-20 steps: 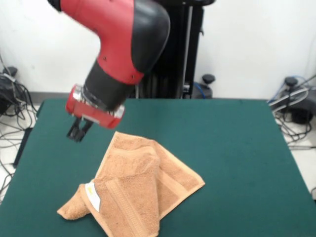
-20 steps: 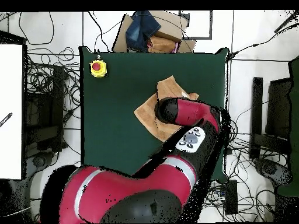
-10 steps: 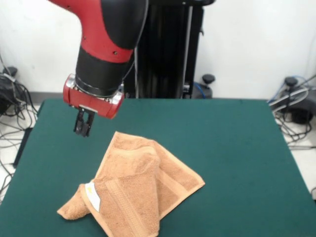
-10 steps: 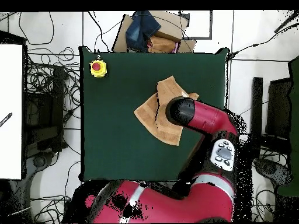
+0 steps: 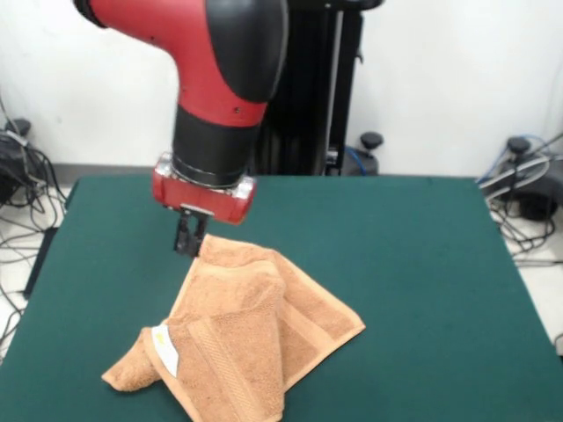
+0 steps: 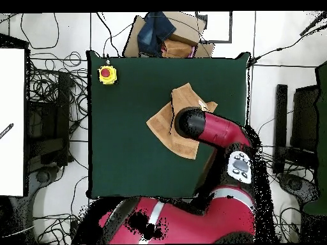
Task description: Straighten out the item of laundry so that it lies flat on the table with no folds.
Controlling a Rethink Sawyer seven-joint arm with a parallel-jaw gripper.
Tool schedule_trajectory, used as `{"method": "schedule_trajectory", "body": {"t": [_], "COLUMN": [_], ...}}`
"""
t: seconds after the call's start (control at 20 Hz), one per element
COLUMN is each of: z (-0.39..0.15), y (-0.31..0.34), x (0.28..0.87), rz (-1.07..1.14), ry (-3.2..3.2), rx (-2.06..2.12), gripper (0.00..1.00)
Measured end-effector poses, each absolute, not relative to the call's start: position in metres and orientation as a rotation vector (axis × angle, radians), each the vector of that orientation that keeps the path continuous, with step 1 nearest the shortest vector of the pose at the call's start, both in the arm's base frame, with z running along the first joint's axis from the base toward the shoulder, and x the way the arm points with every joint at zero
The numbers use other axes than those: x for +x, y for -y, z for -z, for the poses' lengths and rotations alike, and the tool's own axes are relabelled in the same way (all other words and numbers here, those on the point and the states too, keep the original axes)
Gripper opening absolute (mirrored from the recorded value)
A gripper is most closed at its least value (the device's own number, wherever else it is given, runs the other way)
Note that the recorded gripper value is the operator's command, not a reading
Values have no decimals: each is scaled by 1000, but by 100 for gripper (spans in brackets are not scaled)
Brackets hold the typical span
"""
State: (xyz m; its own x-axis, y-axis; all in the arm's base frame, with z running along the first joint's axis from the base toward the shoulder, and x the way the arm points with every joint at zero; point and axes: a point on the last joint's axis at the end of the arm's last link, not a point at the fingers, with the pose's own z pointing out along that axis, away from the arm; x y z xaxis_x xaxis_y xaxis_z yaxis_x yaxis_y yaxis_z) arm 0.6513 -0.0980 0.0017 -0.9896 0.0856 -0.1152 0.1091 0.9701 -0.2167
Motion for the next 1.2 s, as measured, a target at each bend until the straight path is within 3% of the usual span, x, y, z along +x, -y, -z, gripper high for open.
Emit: {"method": "schedule_trajectory", "body": {"t": [0.6,1.2], "z": [28,75], "y": [4,78], "x": [651,647], "rz": [332,364], "ry": [-2981,-2856], "rx": [-80,9], "gripper": [0,0]}}
